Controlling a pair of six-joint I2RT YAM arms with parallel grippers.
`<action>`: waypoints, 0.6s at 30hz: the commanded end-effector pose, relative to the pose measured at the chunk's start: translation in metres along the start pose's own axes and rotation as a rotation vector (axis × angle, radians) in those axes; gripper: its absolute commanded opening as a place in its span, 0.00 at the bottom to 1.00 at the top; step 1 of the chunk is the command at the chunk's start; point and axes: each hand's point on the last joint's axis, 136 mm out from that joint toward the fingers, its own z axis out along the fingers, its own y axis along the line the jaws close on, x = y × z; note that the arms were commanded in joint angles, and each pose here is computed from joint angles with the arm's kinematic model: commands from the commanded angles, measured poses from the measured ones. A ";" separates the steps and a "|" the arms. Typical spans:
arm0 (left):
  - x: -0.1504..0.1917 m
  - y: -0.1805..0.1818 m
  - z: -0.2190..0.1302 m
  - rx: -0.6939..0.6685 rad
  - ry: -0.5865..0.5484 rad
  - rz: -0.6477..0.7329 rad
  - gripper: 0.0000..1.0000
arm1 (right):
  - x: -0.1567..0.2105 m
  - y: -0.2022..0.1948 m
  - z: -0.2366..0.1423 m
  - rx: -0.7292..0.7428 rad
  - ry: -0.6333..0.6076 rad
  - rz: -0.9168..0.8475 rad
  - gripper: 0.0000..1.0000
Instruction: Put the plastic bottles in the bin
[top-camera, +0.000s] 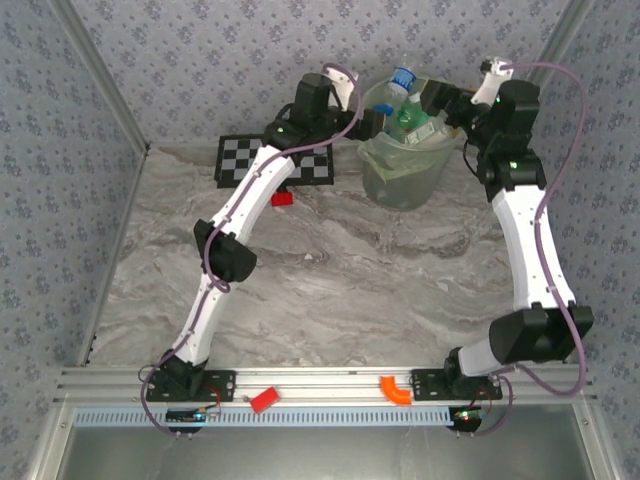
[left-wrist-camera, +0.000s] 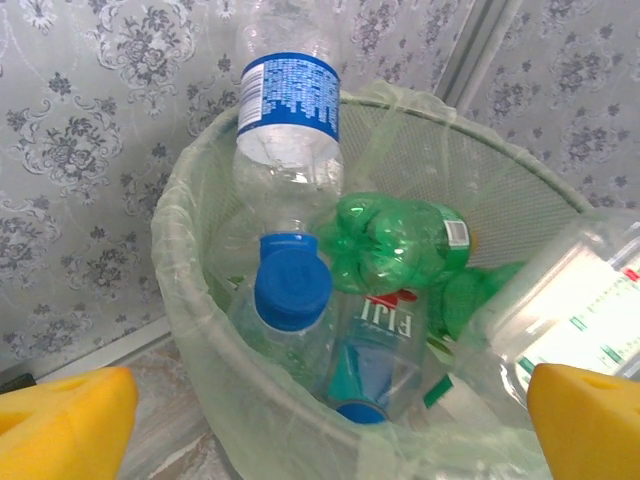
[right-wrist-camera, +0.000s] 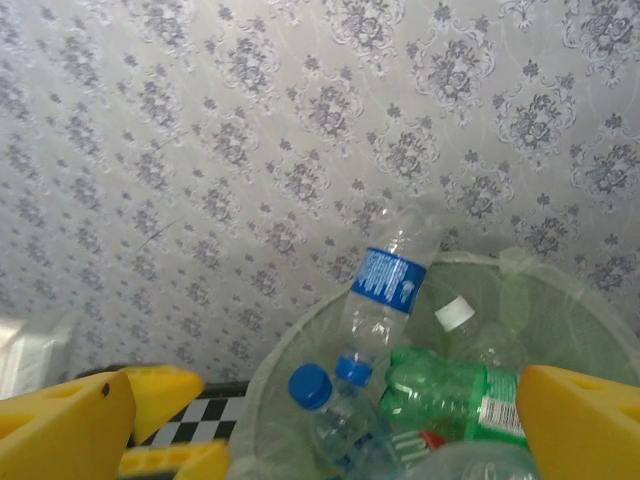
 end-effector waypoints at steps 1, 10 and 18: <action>-0.024 -0.021 -0.037 0.050 -0.006 0.001 1.00 | 0.011 -0.013 0.026 -0.010 0.081 -0.001 1.00; -0.024 -0.026 -0.062 0.042 0.010 0.014 1.00 | 0.015 -0.038 0.089 -0.059 0.171 0.056 0.84; -0.021 -0.029 -0.078 0.039 0.006 0.007 1.00 | 0.042 -0.062 0.144 -0.062 0.254 0.158 0.81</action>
